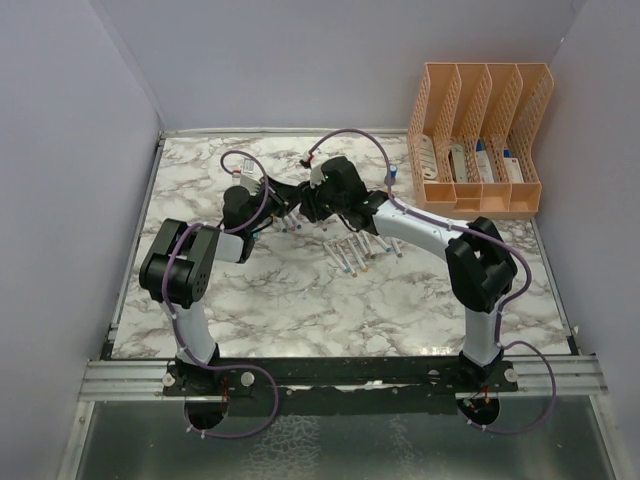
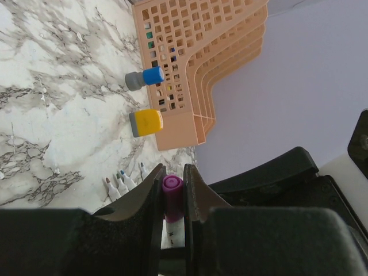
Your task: Open the pen caps
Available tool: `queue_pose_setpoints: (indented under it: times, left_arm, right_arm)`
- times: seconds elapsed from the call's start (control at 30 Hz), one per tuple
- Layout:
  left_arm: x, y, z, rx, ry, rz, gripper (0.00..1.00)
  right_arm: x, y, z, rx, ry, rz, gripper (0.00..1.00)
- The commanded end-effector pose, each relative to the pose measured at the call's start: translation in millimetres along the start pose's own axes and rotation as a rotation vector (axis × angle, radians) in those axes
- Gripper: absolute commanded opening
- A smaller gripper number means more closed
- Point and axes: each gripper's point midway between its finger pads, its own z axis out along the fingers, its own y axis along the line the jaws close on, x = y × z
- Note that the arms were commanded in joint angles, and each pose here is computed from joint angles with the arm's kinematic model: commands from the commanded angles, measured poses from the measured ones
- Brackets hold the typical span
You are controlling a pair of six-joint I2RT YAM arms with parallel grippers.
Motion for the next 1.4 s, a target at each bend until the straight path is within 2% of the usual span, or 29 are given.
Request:
queue_pose_setpoints:
  times: [0.0,0.13,0.17,0.4,0.67,0.87,1.07,1.37]
  left_arm:
    - [3.0,-18.6,-3.4,0.038,0.002,0.043,0.0]
    - [4.8,-18.7,-3.4,0.036,0.002,0.043,0.0]
    - [4.5,-19.0,-3.5,0.036,0.0,0.044,0.0]
    - [-12.0,-21.6,8.1,0.009,-0.033,0.095,0.0]
    - [-52.2,-21.8,39.4,-0.041,-0.081,0.173,0.0]
    - [-64.7,-11.3,43.0,-0.069,-0.09,0.184,0.0]
    - [-64.6,-0.2,18.0,-0.107,-0.094,0.176,0.0]
    - [-68.8,20.0,-55.5,-0.203,-0.139,0.173,0.0]
  right_arm:
    - [-7.5,0.2,3.9,0.015,-0.014,-0.01,0.3]
    - [-6.4,-0.5,3.2,0.018,-0.012,-0.011,0.05]
    - [-5.5,-0.6,2.7,0.019,-0.01,-0.012,0.02]
    - [8.6,-1.2,-10.3,0.023,0.019,-0.003,0.02]
    - [48.6,-3.1,-42.2,0.04,0.081,0.039,0.01]
    - [70.2,-10.7,-63.4,0.087,0.109,0.055,0.01]
    - [74.9,-18.3,-75.9,0.134,0.113,0.056,0.01]
    - [81.7,-35.7,-73.1,0.224,0.134,0.028,0.02]
